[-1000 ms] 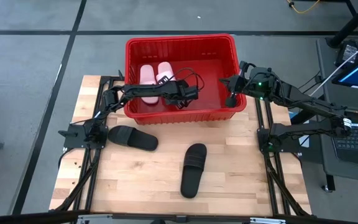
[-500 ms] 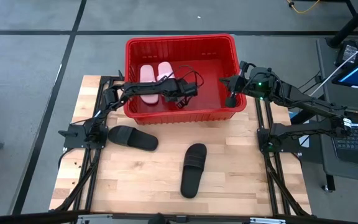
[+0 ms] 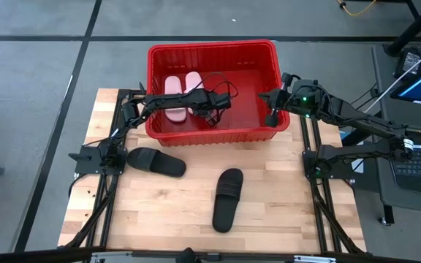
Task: Pick and place slides into bin
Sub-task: Put the pink slide into the red bin, then put the top black slide into the red bin
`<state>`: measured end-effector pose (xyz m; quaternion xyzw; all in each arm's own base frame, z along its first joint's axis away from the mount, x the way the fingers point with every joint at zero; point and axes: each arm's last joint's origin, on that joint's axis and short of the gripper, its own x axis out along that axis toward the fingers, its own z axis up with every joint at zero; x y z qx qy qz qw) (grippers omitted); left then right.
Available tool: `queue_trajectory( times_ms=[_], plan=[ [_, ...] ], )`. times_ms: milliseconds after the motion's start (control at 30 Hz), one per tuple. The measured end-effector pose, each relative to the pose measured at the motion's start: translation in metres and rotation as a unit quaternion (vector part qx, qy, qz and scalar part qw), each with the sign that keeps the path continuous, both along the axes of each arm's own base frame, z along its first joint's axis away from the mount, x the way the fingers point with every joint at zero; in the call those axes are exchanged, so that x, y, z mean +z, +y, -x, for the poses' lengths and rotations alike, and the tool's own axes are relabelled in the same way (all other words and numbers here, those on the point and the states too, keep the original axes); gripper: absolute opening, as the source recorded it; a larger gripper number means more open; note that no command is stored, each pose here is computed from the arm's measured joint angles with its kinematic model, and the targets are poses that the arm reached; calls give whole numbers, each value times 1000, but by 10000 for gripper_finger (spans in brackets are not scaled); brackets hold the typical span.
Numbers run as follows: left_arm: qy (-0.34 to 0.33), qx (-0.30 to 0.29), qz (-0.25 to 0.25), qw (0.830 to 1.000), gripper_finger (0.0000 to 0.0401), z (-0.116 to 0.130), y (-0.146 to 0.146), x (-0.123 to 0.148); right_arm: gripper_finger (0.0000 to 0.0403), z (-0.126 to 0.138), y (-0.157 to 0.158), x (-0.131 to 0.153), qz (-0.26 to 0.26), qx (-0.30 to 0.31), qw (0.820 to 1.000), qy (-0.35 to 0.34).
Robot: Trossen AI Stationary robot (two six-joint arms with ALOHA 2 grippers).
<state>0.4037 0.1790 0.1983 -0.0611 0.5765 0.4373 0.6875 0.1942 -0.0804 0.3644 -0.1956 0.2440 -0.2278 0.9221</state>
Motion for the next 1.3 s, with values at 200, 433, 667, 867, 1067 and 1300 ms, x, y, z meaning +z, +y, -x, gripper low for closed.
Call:
queue_trajectory(
  times_ms=[200, 433, 667, 867, 1067, 1300],
  plan=[
    [-19, -44, 16, 999, 96, -6, 1, 0, 6, 0, 0, 0, 0, 0, 1000, 0],
    [-17, -60, 30, 998, 141, -7, -1, 0, 6, 0, 0, 0, -1, -1, 1000, -1],
    [17, -76, 38, 996, 156, -3, -2, -1, 6, 0, 0, 0, -1, -1, 1000, -1],
    [19, -76, 37, 996, 157, -2, -2, -1, 6, 0, 0, 0, -1, -1, 1000, -1],
    [22, -100, 24, 994, 157, 0, -5, 13, 6, 0, 0, 0, -1, -1, 1000, -1],
    [17, -117, -30, 993, 157, 7, -16, 47, 6, 0, 0, 0, -1, -1, 1000, -1]
  ],
)
